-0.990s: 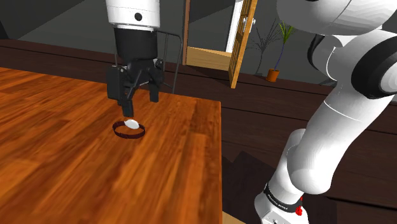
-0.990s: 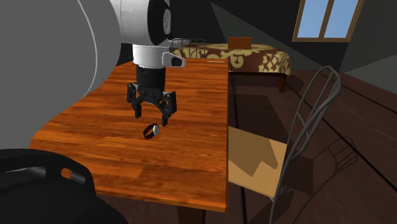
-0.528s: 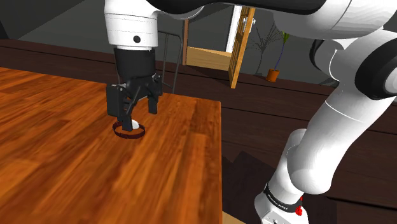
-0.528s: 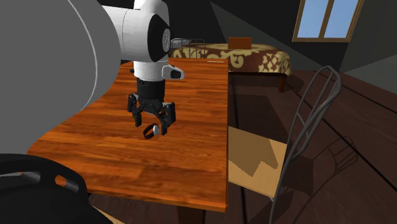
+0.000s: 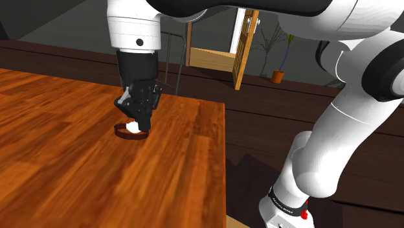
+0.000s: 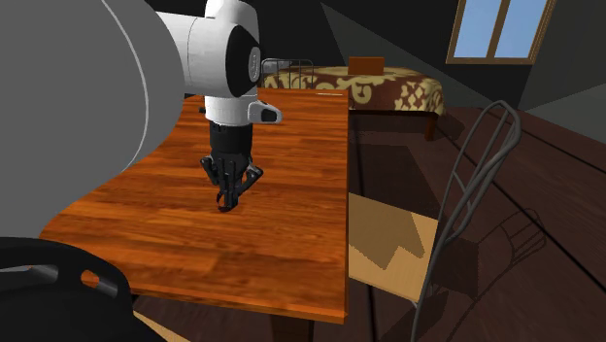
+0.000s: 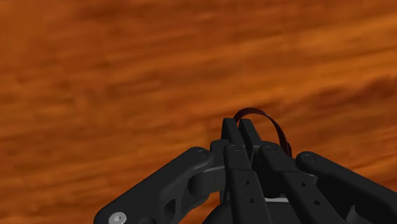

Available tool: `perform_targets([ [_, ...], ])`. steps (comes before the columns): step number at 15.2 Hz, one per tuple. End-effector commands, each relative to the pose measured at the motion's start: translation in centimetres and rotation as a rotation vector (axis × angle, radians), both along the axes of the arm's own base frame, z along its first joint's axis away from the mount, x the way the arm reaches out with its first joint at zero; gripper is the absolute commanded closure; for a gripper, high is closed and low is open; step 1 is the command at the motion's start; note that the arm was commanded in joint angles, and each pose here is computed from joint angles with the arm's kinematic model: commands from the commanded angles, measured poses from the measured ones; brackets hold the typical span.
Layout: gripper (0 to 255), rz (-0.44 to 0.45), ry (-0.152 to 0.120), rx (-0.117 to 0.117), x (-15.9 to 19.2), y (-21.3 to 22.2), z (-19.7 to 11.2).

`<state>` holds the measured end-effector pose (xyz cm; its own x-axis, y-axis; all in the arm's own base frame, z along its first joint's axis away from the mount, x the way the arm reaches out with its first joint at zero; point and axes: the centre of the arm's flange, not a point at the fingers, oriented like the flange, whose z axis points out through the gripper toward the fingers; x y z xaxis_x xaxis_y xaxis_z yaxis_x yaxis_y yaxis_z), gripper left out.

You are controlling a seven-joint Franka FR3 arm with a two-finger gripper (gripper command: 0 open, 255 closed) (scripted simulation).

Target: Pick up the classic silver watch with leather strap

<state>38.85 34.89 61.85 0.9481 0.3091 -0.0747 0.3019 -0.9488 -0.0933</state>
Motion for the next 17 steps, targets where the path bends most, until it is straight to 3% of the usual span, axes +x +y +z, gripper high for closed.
perform_targets([
  [1,255,0.000,0.000,0.000,0.0,0.0,0.0],
  [3,255,0.000,0.000,0.000,0.0,0.0,0.0],
  [17,255,0.000,0.000,0.000,0.0,0.0,7.4],
])
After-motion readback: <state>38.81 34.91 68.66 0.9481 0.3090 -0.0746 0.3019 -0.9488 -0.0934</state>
